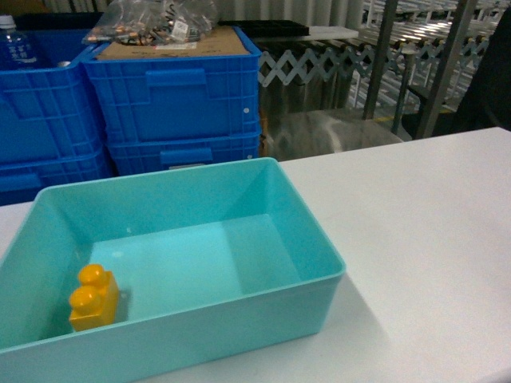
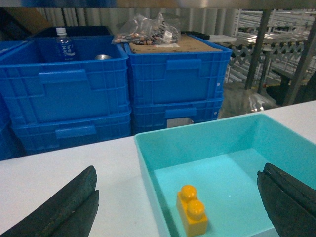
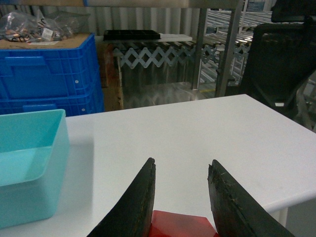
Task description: Pick red block from blue box to shelf
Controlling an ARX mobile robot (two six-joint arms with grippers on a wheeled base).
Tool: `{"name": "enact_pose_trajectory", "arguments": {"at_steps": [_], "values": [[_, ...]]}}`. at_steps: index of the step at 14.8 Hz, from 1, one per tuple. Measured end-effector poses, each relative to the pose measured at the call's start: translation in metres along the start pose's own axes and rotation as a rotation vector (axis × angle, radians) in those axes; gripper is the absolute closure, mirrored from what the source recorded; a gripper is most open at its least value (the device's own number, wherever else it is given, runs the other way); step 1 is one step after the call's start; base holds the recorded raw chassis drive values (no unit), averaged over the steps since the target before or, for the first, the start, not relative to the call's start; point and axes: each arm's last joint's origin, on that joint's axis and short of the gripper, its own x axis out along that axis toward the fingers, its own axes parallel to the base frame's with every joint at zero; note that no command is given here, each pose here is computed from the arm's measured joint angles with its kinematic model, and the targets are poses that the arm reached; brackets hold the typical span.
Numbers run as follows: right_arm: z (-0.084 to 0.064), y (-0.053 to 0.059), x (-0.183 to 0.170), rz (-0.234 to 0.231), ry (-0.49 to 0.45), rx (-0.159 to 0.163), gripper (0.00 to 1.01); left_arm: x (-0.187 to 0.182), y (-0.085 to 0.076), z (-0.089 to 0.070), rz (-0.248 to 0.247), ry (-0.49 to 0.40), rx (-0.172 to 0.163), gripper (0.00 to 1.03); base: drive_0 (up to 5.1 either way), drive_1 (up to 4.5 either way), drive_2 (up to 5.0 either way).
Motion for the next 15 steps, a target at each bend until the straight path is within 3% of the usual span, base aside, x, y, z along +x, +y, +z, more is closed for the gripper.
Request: {"name": "enact_pose_trajectory", "arguments": {"at_steps": [15], "values": [[0.0,0.0,0.0,0.0,0.0,0.0,0.74,0.0,-0.0001,0.0,-0.001,0.0,0.0,0.05,-1.6,-1.61,-1.6]]}}
